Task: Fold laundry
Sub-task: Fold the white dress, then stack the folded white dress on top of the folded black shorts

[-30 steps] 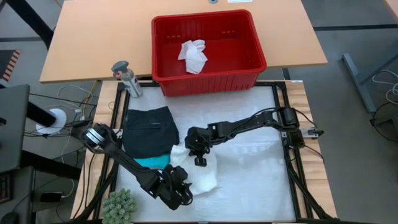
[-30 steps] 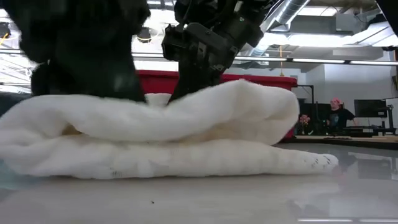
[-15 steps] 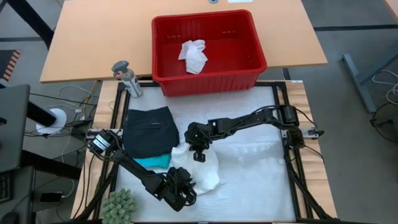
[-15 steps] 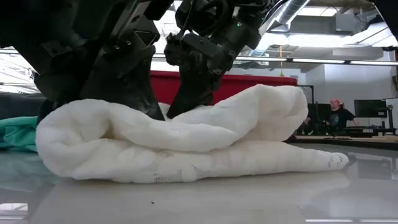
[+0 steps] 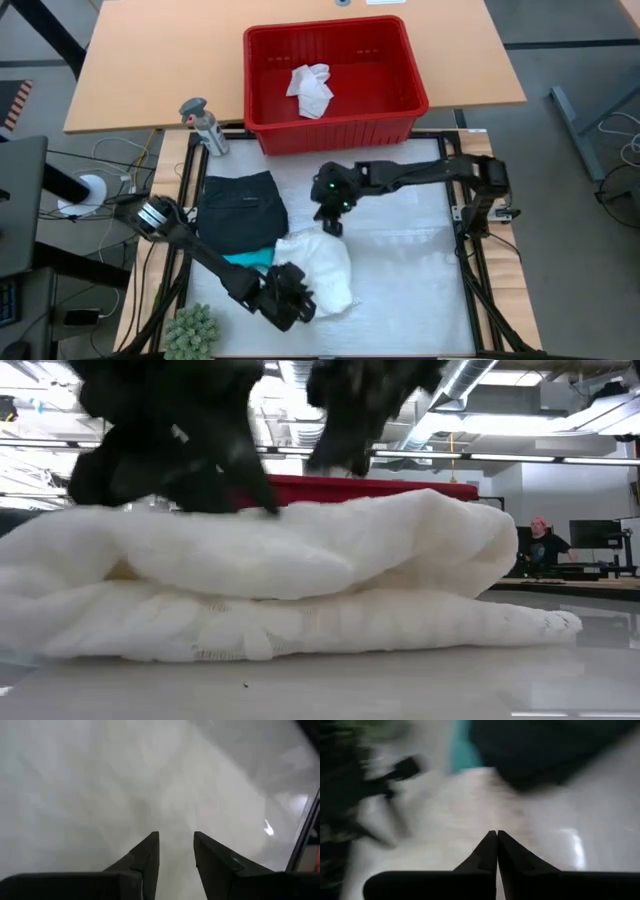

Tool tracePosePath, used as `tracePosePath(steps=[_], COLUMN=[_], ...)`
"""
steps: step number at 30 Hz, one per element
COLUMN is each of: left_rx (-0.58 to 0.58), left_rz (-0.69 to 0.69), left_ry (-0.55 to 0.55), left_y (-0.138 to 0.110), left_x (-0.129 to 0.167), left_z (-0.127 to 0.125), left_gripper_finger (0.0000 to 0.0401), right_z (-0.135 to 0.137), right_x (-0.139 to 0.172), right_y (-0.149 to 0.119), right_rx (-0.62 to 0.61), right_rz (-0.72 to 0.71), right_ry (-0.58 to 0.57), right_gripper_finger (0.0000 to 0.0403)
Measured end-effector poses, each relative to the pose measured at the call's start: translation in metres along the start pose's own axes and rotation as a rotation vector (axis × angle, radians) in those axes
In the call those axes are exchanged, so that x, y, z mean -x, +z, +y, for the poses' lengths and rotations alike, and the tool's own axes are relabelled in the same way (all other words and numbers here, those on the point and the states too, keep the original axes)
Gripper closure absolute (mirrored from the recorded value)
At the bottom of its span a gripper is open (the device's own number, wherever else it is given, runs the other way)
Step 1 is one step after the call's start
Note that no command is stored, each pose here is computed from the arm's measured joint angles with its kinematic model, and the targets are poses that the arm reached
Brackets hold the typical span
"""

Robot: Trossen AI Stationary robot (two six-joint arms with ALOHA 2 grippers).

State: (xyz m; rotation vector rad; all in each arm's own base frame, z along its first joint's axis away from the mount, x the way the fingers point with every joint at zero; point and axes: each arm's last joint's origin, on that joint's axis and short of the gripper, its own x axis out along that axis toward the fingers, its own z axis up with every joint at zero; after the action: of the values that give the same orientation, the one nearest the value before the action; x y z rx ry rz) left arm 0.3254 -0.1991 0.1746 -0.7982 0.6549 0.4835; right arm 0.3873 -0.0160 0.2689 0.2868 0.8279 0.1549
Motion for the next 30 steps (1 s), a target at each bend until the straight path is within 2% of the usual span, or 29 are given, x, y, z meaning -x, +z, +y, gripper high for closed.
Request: tracePosePath(steps=[5,10,15,18,22,26,30], left_rx=[0.009,-0.045,0.069,0.127,0.257,0.202,0.182], left_rz=[0.033,0.105,0.062,-0.004,0.032,0.077,0.179], left_ry=[-0.049,-0.221,-0.35,-0.349,-0.314,-0.285,-0.242], left_y=[0.033,0.051,0.06,0.064,0.067,0.063,0.059], left_x=[0.031,0.082,0.113,0.114,0.108,0.107,0.104], left_z=[-0.004,-0.014,-0.023,-0.024,-0.021,-0.017,-0.012], left_gripper_finger=[0.0283,0.0248,0.0218,0.0217,0.0217,0.0207,0.018], right_z=[0.031,0.055,0.074,0.085,0.1,0.107,0.111], right_x=[0.027,0.071,0.111,0.137,0.173,0.212,0.244], right_y=[-0.011,-0.035,-0.058,-0.068,-0.084,-0.106,-0.128], right_rx=[0.023,0.043,-0.015,-0.082,-0.154,-0.213,-0.325], right_rz=[0.094,0.268,0.404,0.411,0.37,0.32,0.27], right_ry=[0.051,0.052,0.044,0.038,-0.029,-0.142,-0.2], right_gripper_finger=[0.0349,0.0325,0.0284,0.0265,0.0252,0.0251,0.0252])
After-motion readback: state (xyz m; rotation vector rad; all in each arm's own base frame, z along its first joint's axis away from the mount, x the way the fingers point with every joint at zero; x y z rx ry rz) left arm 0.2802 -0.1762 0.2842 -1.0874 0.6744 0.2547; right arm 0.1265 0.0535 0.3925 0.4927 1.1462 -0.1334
